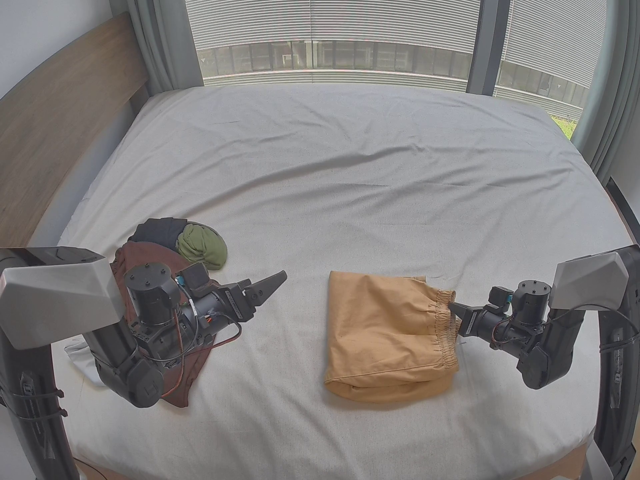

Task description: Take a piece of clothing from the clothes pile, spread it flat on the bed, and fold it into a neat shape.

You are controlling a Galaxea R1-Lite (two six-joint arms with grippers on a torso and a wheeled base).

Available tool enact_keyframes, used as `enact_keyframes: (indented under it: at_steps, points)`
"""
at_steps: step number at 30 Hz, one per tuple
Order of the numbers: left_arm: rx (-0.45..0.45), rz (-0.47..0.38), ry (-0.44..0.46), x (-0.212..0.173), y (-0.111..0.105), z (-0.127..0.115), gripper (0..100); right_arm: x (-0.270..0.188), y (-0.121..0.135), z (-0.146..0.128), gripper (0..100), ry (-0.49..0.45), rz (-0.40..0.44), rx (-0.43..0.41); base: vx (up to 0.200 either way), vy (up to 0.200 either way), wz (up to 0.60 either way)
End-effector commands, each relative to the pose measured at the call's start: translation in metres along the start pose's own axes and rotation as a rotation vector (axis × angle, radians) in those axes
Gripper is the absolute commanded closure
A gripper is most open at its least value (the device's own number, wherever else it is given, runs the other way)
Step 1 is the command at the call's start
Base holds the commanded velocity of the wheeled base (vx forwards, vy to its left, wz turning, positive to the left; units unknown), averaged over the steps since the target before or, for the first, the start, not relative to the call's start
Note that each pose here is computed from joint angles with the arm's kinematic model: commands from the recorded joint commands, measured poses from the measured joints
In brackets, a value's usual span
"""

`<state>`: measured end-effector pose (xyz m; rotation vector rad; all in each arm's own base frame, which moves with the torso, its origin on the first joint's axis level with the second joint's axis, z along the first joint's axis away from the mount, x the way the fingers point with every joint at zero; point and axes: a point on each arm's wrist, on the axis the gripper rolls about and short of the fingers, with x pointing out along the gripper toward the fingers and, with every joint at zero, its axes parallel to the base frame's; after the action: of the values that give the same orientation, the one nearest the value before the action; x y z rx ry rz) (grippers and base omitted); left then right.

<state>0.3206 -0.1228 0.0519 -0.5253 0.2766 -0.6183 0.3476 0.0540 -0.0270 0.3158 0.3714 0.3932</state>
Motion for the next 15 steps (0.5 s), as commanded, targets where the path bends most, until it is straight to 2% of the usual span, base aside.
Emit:
enact_keyframes:
  at_steps: [1, 2, 11, 15]
  points:
    - [-0.001, 0.001, 0.002, 0.0, 0.0, -0.001, 0, 0.002, -0.001, -0.006, 100, 0.017, 0.0, 0.002, 0.0, 0.0, 0.0]
    - [-0.001, 0.001, 0.002, 0.0, 0.0, -0.001, 0, 0.002, -0.001, -0.006, 0, 0.017, 0.0, 0.002, 0.0, 0.0, 0.0]
    - [-0.001, 0.001, 0.002, 0.0, 0.0, -0.001, 0, -0.026, 0.011, -0.002, 0, 0.054, -0.005, 0.012, 0.0, 0.0, 0.0]
    - [0.001, 0.001, 0.005, 0.0, 0.0, -0.001, 0, -0.044, 0.016, -0.008, 0, 0.116, -0.022, 0.035, 0.0, 0.0, 0.0]
